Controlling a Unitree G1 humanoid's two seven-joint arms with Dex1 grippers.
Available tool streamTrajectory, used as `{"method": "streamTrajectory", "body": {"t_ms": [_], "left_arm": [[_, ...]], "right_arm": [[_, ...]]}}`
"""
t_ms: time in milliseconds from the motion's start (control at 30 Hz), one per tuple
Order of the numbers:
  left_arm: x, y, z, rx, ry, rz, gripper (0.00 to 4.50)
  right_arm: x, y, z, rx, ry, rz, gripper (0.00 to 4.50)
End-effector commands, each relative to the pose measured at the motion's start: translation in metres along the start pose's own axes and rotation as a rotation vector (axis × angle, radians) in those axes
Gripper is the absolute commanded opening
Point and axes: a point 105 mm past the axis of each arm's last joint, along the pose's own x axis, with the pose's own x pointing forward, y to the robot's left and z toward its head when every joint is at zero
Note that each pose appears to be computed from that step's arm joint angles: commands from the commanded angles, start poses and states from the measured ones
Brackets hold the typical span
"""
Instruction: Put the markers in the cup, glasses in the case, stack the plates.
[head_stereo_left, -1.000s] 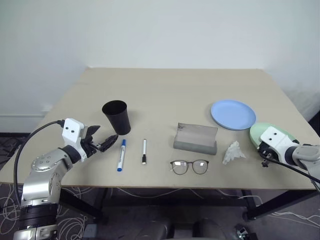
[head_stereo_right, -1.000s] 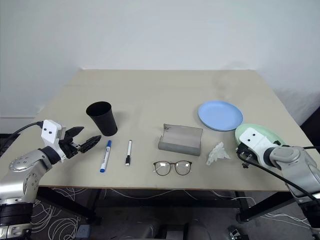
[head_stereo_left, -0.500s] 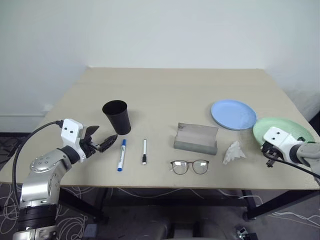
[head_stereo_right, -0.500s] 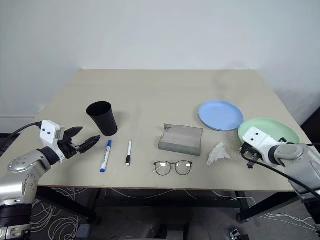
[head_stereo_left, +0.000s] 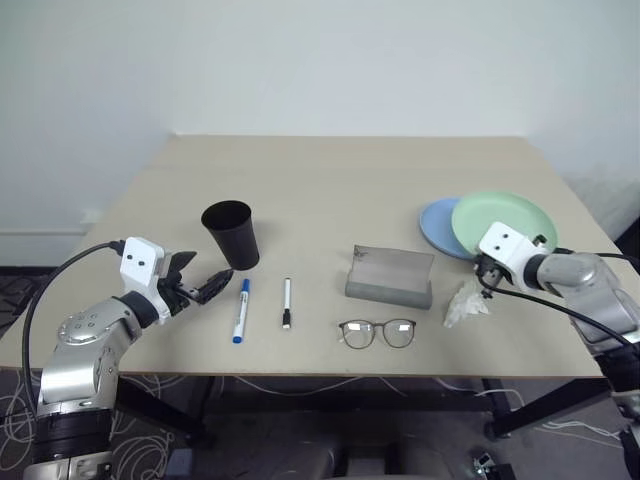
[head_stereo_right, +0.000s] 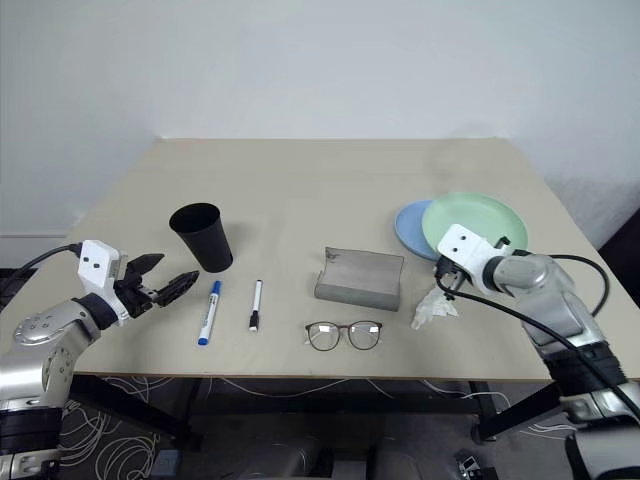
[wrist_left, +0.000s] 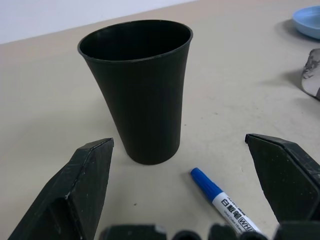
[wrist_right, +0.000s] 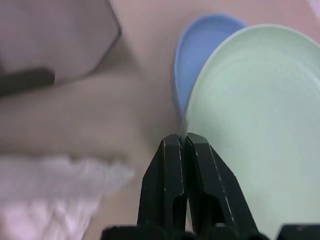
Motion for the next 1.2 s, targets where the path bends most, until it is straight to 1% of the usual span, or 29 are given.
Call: {"method": "streamTrajectory", "body": {"t_ms": [33, 167, 367, 467, 900, 1033, 1133, 1200], "left_arm": [[-0.003, 0.001, 0.021, 0.044, -0.061, 0.011, 4.5], [-0.007, 0.003, 0.021, 0.044, -0.063, 0.026, 4.5], [-0.012, 0.004, 0.021, 0.042, -0.065, 0.045, 4.5], [-0.014, 0.005, 0.021, 0.042, -0.066, 0.054, 4.5], [-0.022, 0.01, 0.023, 0.047, -0.071, 0.085, 4.5], [-0.023, 0.01, 0.024, 0.047, -0.073, 0.088, 4.5], [-0.024, 0.009, 0.027, 0.038, -0.088, 0.083, 4.5], [-0.024, 0.007, 0.03, 0.032, -0.102, 0.072, 4.5]], "right_arm": [[0.015, -0.018, 0.012, -0.064, -0.03, -0.078, 0.03], [0.031, -0.025, 0.016, -0.073, -0.049, -0.095, 0.03], [0.049, -0.024, 0.028, -0.073, -0.093, -0.072, 0.03], [0.054, -0.023, 0.03, -0.078, -0.098, -0.063, 0.03], [0.066, -0.01, 0.058, -0.066, -0.189, 0.045, 0.03], [0.069, -0.013, 0.061, -0.069, -0.185, 0.038, 0.94], [0.067, -0.022, 0.066, -0.085, -0.198, -0.013, 1.89], [0.064, -0.028, 0.067, -0.085, -0.207, -0.032, 1.89]]}}
